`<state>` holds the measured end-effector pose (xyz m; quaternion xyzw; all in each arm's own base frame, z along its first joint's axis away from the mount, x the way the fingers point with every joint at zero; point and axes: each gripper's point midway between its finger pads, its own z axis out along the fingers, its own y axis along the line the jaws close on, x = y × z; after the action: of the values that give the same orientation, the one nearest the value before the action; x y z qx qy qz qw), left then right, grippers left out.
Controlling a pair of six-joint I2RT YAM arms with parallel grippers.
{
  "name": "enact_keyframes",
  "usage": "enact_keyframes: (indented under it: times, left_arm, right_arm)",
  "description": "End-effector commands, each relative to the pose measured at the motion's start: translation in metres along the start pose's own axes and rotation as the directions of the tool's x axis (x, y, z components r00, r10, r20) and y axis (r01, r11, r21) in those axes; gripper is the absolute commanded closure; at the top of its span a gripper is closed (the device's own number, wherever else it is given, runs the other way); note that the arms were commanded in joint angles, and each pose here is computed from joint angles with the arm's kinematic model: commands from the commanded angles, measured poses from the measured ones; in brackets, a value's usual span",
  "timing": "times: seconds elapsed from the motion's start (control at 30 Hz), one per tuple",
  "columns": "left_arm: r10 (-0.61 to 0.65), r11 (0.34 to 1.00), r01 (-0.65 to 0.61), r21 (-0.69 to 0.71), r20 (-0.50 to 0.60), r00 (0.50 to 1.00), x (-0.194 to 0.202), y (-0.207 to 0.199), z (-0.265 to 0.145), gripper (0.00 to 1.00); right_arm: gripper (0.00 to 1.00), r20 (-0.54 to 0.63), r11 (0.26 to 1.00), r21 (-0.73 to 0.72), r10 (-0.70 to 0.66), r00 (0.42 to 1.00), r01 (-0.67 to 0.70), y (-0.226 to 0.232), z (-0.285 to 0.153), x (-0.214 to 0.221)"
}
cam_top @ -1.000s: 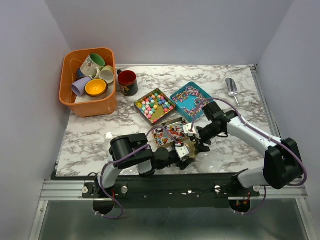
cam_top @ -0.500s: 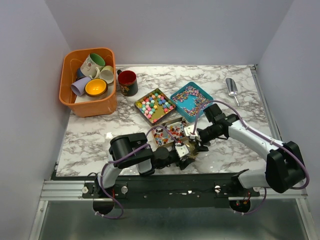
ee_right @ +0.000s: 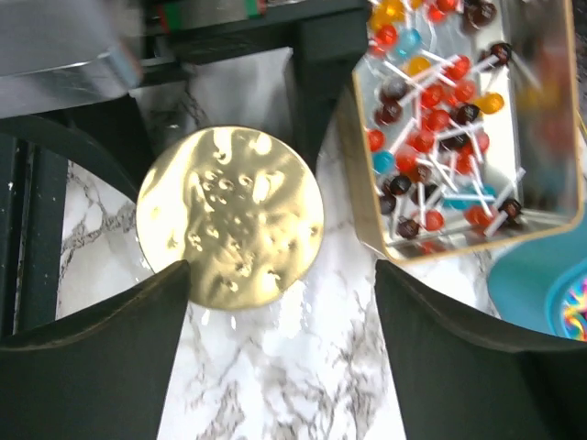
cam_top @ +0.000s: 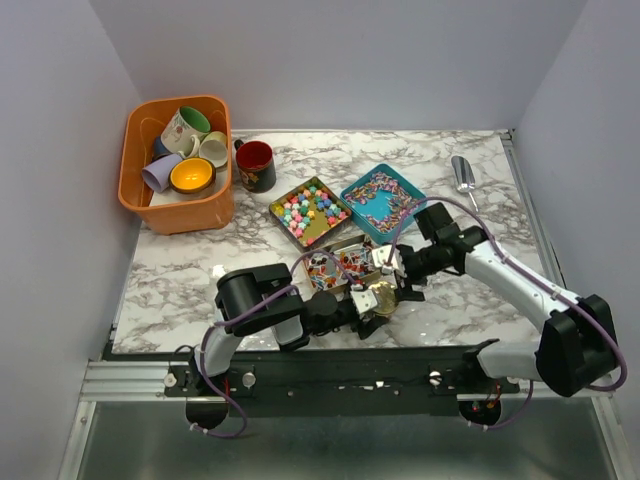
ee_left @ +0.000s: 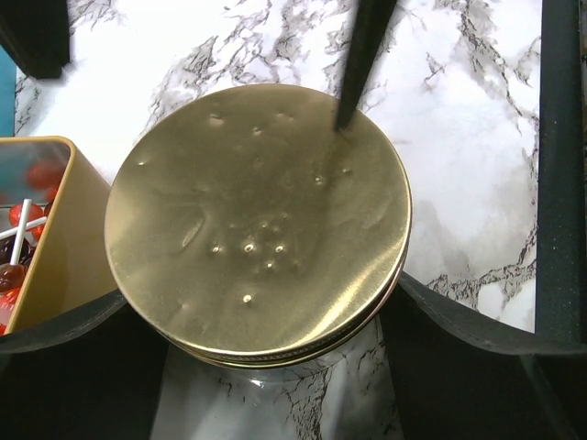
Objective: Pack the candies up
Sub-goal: Screw the bottle lid onto the packing bottle.
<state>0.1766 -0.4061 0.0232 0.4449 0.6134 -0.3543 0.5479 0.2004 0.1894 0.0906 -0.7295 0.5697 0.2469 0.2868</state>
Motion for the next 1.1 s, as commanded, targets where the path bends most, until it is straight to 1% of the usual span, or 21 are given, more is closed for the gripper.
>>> enact_keyframes:
  times: [0.0,0.07,0.1,0.17,0.2,0.3,0.43,0.6,0.7,0.9,1.07]
  left_arm:
    - [0.036,0.998,-0.027,0.063,-0.146,0.989,0.037,-0.008,-0.016,0.19]
    - [0.04,0.997,-0.029,0.069,-0.153,0.987,0.039,-0.008,-0.016,0.19]
    - [0.041,0.997,-0.031,0.069,-0.153,0.987,0.039,-0.008,-0.015,0.19]
    - [0.047,0.997,-0.036,0.069,-0.155,0.987,0.039,-0.007,-0.015,0.19]
    - [0.047,0.997,-0.036,0.067,-0.157,0.987,0.04,-0.007,-0.015,0.19]
    - [0.045,0.997,-0.035,0.068,-0.157,0.987,0.04,-0.007,-0.015,0.19]
    - [0.043,0.997,-0.033,0.067,-0.156,0.987,0.04,-0.007,-0.016,0.19]
    - [0.045,0.998,-0.037,0.055,-0.16,0.986,0.04,-0.005,-0.015,0.19]
    - [0.045,0.998,-0.037,0.054,-0.162,0.986,0.041,-0.005,-0.015,0.19]
    - [0.046,0.998,-0.038,0.05,-0.167,0.985,0.042,-0.004,-0.013,0.19]
    - [0.051,0.998,-0.044,0.045,-0.172,0.984,0.043,-0.003,-0.014,0.19]
  right_arm:
    - [0.07,-0.086,0.999,-0.046,-0.013,0.996,0.01,-0.001,-0.019,0.002]
    - [0.04,-0.083,0.997,-0.076,-0.036,0.996,0.03,-0.006,-0.021,-0.002]
    - [0.0,-0.092,0.992,-0.117,-0.055,0.994,0.044,0.0,-0.022,0.0]
    - [0.0,-0.105,0.987,-0.152,-0.069,0.992,0.053,-0.001,-0.023,0.0]
    - [0.0,-0.114,0.978,-0.206,-0.066,0.991,0.042,0.006,-0.022,0.005]
    - [0.0,-0.103,0.96,-0.275,-0.076,0.992,0.045,0.012,-0.022,0.004]
    - [0.0,-0.111,0.947,-0.313,-0.117,0.987,0.077,0.015,-0.015,0.008]
    - [0.0,-0.12,0.945,-0.3,-0.174,0.977,0.131,0.005,-0.006,0.013]
    - [0.0,-0.109,0.943,-0.3,-0.184,0.977,0.144,-0.001,-0.001,0.011]
    - [0.0,-0.086,0.93,-0.323,-0.212,0.974,0.174,0.001,0.013,0.004]
    - [0.04,-0.073,0.93,-0.319,-0.213,0.974,0.18,0.003,0.022,0.003]
